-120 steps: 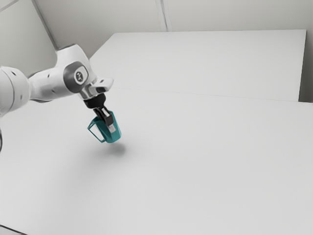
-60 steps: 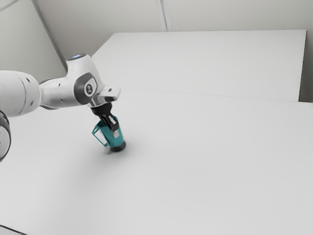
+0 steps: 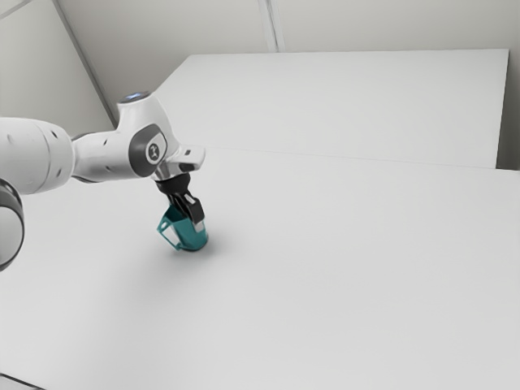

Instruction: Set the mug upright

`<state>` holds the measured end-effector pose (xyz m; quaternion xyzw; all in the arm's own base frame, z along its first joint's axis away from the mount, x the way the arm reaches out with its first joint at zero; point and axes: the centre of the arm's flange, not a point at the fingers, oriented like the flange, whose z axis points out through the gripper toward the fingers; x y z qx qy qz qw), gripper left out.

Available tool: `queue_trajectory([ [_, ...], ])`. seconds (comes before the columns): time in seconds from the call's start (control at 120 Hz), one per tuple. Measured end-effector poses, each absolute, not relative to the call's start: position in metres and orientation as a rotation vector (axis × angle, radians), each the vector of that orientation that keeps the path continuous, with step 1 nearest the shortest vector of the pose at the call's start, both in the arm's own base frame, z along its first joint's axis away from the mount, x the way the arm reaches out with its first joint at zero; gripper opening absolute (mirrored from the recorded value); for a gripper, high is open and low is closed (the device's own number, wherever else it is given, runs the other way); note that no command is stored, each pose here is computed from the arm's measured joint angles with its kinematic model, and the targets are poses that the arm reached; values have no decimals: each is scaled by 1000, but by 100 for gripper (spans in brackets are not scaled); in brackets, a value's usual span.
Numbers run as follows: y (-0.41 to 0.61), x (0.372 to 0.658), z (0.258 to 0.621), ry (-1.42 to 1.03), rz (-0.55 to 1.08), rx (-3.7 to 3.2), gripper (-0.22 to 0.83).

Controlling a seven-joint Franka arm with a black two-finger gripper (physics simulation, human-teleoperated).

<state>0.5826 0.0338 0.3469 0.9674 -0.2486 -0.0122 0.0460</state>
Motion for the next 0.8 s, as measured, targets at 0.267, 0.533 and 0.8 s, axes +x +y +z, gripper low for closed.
queue_trajectory([
  [0.267,28,582,405,-754,65,2953,52],
  [0.533,19,577,507,-671,65,2961,59],
  [0.8,-4,566,539,-586,-45,2988,61],
])
